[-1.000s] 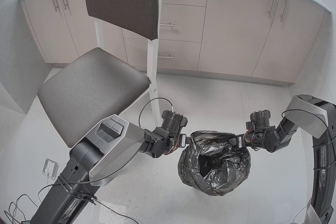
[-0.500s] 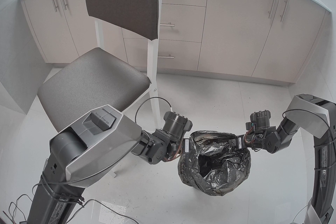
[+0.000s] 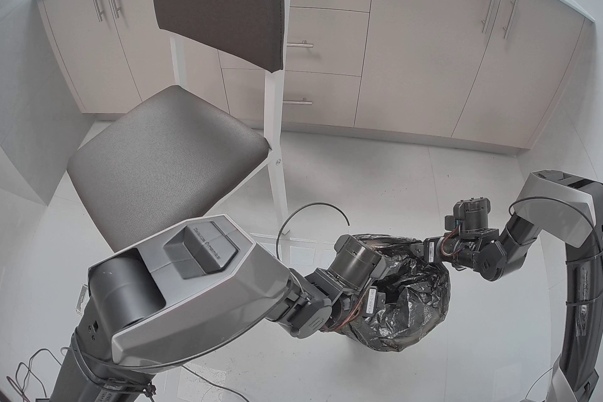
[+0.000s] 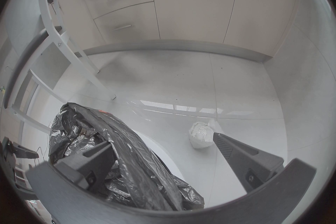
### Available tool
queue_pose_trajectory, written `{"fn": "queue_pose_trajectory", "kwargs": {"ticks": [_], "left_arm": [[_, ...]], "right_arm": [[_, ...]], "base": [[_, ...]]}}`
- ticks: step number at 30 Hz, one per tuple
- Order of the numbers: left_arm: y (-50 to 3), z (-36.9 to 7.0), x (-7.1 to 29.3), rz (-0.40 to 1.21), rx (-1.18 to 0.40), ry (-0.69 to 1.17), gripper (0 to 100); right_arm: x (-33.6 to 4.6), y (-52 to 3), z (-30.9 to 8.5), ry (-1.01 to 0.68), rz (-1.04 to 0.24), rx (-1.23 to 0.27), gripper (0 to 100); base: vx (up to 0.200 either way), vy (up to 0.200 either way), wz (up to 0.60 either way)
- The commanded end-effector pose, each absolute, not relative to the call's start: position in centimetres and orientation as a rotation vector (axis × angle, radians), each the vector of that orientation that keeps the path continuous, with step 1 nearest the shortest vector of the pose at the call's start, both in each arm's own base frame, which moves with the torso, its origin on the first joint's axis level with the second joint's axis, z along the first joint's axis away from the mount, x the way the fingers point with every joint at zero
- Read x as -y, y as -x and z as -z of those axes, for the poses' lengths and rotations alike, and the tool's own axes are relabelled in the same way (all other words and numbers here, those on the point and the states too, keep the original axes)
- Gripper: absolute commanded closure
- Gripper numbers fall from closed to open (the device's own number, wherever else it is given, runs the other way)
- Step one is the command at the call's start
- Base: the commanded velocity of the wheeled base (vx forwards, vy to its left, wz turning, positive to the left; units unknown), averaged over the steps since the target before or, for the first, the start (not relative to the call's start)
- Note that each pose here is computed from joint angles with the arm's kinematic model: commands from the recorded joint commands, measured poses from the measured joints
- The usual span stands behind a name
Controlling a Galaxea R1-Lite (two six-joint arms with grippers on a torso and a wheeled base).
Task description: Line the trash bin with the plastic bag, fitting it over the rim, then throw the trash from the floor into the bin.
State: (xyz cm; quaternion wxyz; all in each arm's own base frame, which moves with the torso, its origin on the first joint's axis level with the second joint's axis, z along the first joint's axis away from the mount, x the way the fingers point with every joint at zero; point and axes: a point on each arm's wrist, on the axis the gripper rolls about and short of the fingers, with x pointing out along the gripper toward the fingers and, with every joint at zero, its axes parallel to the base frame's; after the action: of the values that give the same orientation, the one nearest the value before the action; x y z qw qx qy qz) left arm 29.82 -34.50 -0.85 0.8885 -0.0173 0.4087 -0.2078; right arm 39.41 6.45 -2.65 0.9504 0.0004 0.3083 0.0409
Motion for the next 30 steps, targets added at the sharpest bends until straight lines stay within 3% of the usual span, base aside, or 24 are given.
{"fn": "queue_pose_trajectory", "kwargs": {"ticks": [1, 20, 30], "left_arm": [[-30.3, 2.7, 34.7, 0.415, -0.877, -0.002, 0], [-36.5, 5.1, 32.2, 0.224, -0.9, -0.16, 0], [-36.4, 5.0, 31.3, 0.191, -0.958, -0.181, 0]], "right_arm": [[-6.2, -38.8, 3.5, -0.005, -0.079, -0.643, 0], [-6.0, -39.0, 4.9, -0.04, -0.09, -0.647, 0], [-6.0, -39.0, 5.5, -0.038, -0.088, -0.656, 0]], "base": [[0.0, 0.0, 0.0], [0.0, 0.0, 0.0], [0.0, 0.0, 0.0]]}}
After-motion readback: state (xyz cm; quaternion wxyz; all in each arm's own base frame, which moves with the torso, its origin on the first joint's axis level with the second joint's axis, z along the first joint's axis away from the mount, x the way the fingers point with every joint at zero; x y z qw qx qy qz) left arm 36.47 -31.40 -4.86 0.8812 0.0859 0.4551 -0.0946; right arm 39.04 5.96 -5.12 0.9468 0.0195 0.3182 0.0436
